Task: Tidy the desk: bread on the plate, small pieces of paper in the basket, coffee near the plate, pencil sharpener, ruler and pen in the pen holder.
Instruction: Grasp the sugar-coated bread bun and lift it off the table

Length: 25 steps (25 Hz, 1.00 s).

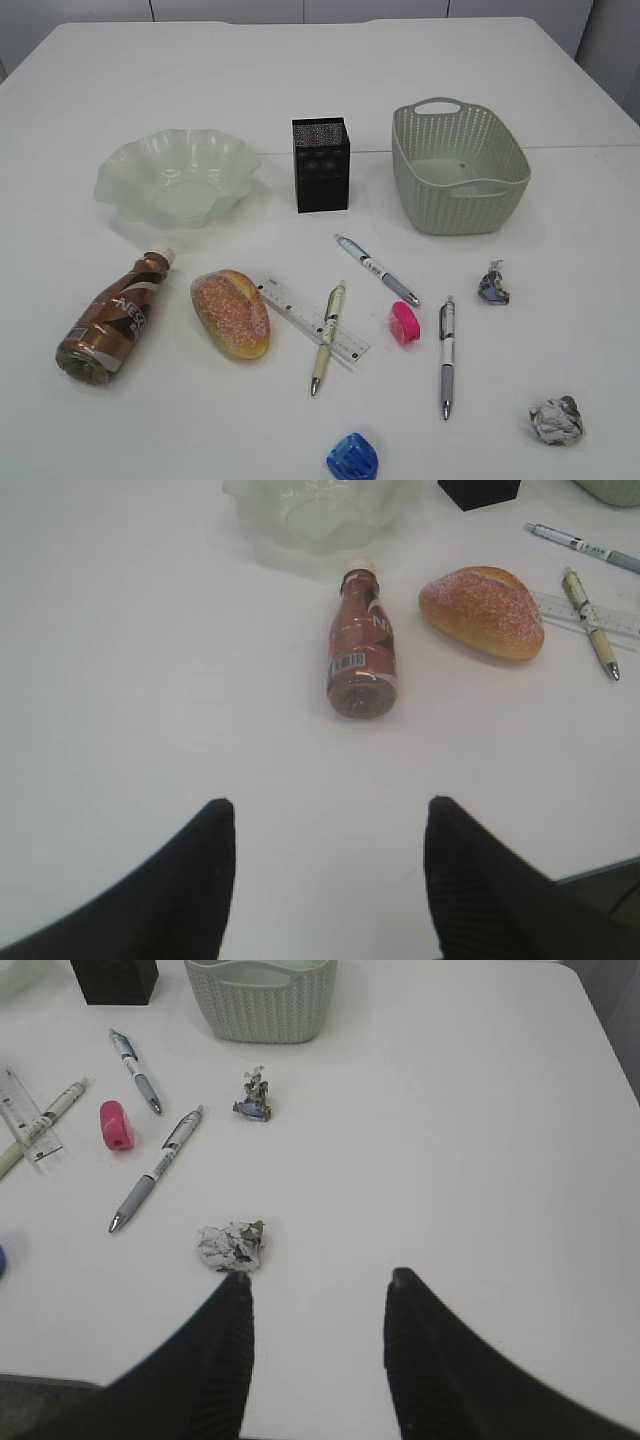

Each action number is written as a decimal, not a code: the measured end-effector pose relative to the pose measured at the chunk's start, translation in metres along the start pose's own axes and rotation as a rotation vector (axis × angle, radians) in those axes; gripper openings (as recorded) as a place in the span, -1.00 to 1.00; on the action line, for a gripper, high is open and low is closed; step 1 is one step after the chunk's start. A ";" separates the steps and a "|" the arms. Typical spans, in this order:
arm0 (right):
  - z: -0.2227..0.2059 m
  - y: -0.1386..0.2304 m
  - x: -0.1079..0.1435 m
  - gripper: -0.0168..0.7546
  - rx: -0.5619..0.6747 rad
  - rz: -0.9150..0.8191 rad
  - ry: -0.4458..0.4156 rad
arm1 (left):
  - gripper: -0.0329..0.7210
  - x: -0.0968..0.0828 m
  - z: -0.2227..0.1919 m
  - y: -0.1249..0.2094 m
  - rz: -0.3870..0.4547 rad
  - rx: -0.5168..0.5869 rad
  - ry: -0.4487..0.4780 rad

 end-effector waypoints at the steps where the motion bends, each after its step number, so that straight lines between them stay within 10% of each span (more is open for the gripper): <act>1: 0.000 0.000 0.000 -0.05 0.000 0.000 0.000 | 0.24 0.000 0.000 0.000 0.000 0.000 0.000; 25: 0.000 0.000 0.000 -0.05 0.000 0.000 0.000 | 0.24 -0.001 0.000 0.000 0.002 0.000 0.004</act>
Point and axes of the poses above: a point on each arm's last joint axis where the gripper is mounted, z pointing back along that axis away from the gripper, x along the wrist's bending axis when the last joint is at zero, y = z × x, the point moved 7 cm from there along -z, pointing out along that axis toward the gripper, and after that the axes turned 2 degrees about z, right-handed, at the moved point
